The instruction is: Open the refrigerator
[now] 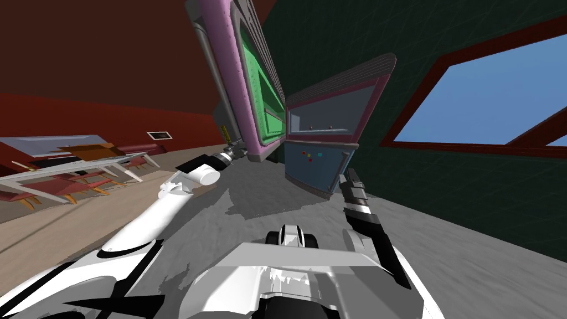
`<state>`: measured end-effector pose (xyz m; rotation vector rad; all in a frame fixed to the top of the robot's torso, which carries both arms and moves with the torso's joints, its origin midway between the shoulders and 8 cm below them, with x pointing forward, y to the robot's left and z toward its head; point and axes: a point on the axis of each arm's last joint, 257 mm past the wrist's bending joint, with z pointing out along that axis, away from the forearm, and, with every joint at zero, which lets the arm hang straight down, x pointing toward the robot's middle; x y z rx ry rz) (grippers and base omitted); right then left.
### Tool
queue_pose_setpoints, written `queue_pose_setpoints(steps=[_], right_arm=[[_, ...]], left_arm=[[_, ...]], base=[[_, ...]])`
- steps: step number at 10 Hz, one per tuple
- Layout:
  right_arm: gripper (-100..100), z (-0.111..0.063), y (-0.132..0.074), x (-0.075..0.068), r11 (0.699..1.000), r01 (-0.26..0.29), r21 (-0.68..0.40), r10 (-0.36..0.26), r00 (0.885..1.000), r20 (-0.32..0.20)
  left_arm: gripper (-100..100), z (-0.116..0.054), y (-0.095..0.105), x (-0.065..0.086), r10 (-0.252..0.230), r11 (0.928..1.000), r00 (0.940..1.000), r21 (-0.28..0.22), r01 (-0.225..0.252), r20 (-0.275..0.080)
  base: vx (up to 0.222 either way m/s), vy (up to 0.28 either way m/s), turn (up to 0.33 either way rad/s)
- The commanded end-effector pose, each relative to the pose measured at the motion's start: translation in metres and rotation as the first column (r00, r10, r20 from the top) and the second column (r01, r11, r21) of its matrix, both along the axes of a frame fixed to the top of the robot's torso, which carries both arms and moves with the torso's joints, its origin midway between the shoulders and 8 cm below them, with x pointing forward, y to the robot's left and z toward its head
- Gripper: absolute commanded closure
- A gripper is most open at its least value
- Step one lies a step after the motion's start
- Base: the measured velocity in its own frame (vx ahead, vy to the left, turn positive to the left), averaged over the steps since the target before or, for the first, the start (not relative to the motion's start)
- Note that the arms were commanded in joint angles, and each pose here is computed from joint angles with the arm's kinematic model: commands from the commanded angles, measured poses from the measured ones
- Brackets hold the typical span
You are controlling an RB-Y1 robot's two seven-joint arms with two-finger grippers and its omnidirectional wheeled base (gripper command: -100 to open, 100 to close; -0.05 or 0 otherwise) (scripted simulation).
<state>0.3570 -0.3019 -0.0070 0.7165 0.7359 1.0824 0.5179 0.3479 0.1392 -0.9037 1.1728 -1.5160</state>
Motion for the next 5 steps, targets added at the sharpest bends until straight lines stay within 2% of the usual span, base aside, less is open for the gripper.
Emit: queue_pose_setpoints(steps=[1, 2, 5], right_arm=[[0, 0.0000, 0.0000, 0.0000, 1.000, 0.000, 0.000, 0.000, 1.000, 0.000], [0, 0.0000, 0.0000, 0.0000, 1.000, 0.000, 0.000, 0.000, 1.000, 0.000], [0, 0.0000, 0.0000, 0.0001, 1.000, 0.000, 0.000, 0.000, 1.000, 0.000]], left_arm=[[-100, 0.0082, -0.0003, -0.0027, -0.006, 1.0000, 1.0000, -0.004, 0.005, -0.004], [0, 0.0089, -0.0004, -0.0030, -0.006, 1.0000, 1.0000, -0.006, 0.006, -0.006], [0, 0.0089, -0.0004, -0.0030, -0.006, 1.0000, 1.0000, -0.006, 0.006, -0.006]], base=[[0.029, -0.025, 0.033], [0.008, -0.008, -0.008], [0.000, 0.000, 0.000]])
